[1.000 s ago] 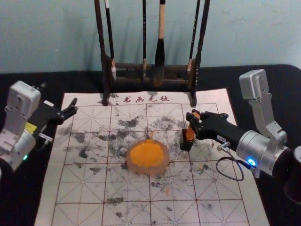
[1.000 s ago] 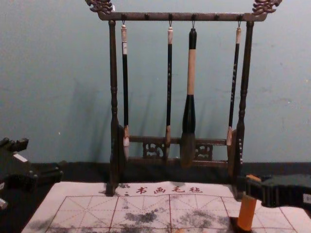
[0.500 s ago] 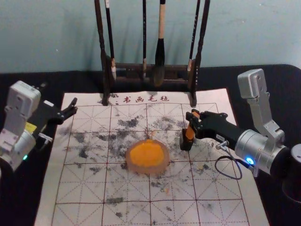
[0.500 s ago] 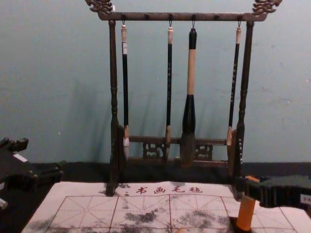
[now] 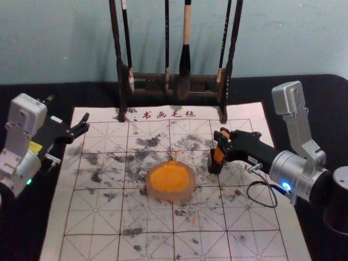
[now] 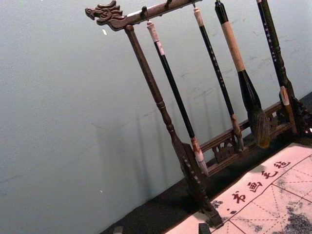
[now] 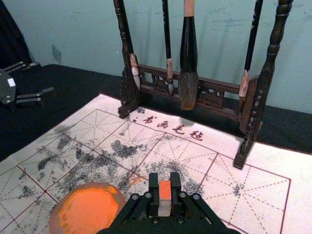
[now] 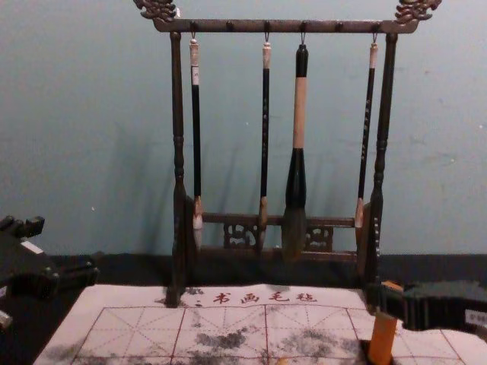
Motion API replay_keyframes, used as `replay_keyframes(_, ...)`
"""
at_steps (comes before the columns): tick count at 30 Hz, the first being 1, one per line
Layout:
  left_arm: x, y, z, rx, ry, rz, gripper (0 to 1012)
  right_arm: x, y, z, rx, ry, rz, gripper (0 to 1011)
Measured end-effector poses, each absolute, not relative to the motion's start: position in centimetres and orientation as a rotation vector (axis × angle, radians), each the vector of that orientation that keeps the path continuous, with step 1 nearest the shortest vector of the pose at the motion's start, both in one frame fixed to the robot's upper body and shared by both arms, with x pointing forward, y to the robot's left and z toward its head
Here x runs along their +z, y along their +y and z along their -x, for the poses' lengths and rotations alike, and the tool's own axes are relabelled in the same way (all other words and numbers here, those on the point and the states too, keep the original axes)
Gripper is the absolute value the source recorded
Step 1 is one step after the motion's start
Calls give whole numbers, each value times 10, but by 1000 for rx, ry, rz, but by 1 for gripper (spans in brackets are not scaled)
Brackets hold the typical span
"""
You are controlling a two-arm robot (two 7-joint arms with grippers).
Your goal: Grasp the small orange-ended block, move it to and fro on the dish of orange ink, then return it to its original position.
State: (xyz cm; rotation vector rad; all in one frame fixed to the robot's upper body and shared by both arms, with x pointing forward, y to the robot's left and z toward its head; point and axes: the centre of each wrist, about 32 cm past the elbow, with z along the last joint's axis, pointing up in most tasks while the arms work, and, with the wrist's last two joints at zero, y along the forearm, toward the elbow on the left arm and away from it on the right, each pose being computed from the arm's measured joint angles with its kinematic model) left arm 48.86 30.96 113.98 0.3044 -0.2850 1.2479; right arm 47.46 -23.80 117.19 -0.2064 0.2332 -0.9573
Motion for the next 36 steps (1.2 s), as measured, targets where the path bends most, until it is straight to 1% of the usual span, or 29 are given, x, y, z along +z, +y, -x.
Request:
replay_keyframes(24, 1140, 310, -489, 1248, -285, -304, 1001, 1153, -230, -476, -962, 259, 234, 130)
replay_keyframes(36, 1140, 310, -489, 1248, -285, -304, 1001, 1150, -228, -475, -972, 253, 241, 130)
